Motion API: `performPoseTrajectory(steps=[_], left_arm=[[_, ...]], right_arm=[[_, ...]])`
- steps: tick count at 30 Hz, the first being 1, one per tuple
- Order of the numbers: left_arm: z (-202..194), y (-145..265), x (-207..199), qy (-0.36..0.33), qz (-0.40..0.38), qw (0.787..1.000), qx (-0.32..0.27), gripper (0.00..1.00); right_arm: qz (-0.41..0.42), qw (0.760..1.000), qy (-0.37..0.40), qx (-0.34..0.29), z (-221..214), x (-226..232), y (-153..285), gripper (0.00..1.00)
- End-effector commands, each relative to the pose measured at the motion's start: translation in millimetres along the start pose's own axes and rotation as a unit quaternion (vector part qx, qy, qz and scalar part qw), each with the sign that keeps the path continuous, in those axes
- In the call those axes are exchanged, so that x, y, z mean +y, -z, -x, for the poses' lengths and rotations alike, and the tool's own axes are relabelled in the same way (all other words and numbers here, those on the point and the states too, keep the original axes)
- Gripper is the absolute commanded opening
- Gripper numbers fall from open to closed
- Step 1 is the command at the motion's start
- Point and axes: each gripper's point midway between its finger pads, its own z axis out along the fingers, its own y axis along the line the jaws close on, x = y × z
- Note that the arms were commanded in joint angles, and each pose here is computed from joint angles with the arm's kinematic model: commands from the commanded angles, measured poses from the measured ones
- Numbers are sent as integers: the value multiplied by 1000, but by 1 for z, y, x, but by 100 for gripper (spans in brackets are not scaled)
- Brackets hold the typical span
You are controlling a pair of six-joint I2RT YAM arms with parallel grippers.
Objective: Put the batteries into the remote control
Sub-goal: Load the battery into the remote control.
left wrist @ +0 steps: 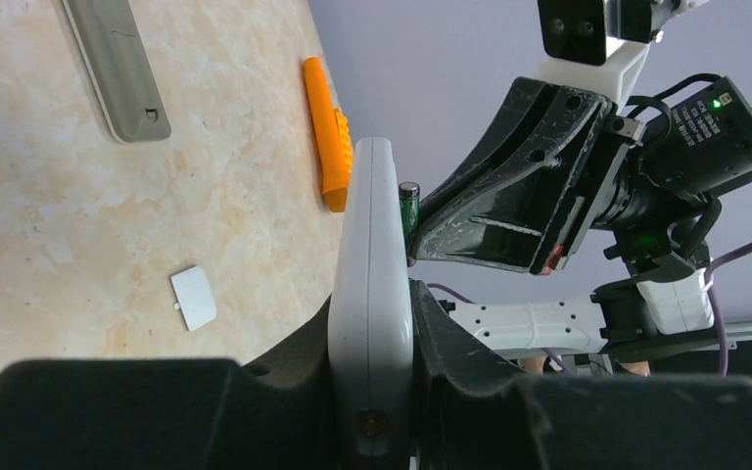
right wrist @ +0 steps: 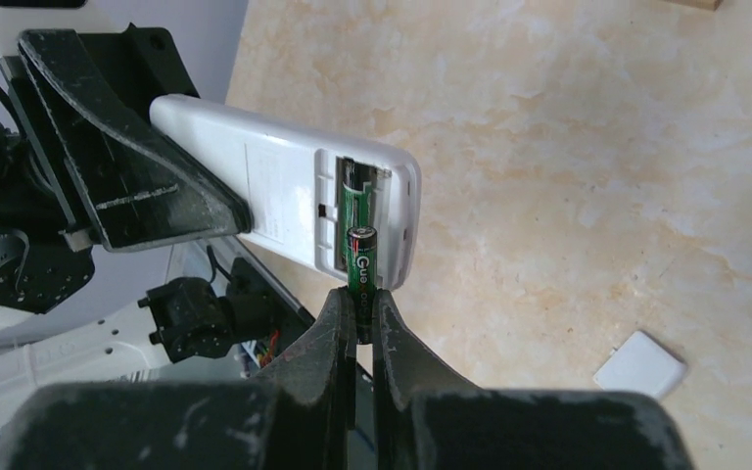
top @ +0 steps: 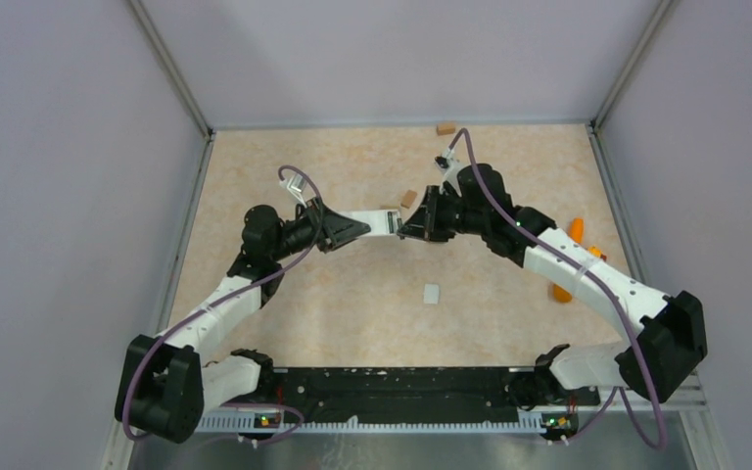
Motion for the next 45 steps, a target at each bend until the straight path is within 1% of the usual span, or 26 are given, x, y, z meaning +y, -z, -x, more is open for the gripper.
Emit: performPoseTrajectory(steps=[1,3,8,12,15,21,28,29,31,33,36,38,40,43,45], left_arm=[[2,1,-15,-40,-32,999,3,0],[2,1,-16,-43,-34,998,4,0],[0,2,-19,-46,-39,998,9,0],[-2,1,-18,-40,-39,998,18,0],[-3,0,-17,-37,-39,998,20,0],[-2,1,-18,-37,-39,998,18,0],[-1,0,-14,-28,-31,999,16,0],[-1,-1,-13,-25,-31,999,17,0],[-2,-1,-11,-20,-28,999,18,0],[-2,-2,-10,-14,-27,999,21,0],[-4,-3,-9,0,-27,999,32,0],[-6,-4,-9,10,-29,999,42,0],[-9,-5,-9,24,-31,998,55,0],[-16,-3,-15,37,-43,995,83,0],[-22,-1,-18,45,-46,992,107,0]], right_arm=[[3,1000,16,-20,18,17,-1,0],[-3,1000,17,-16,17,17,-3,1],[-13,1000,19,-11,17,15,-7,7],[-26,1000,14,-2,15,9,-12,9],[-31,999,7,6,12,7,-15,17],[-36,999,1,5,12,5,-15,28],[-26,1000,-3,-3,15,11,-11,29],[-23,1000,-2,-7,17,13,-9,31],[-18,1000,1,-14,19,16,-5,39],[-7,999,9,-32,23,21,2,53],[0,998,20,-58,30,24,12,65],[3,997,30,-70,34,26,19,70],[13,996,49,-77,36,30,24,73],[18,989,114,-90,41,30,30,76],[34,982,166,-87,38,33,33,79]])
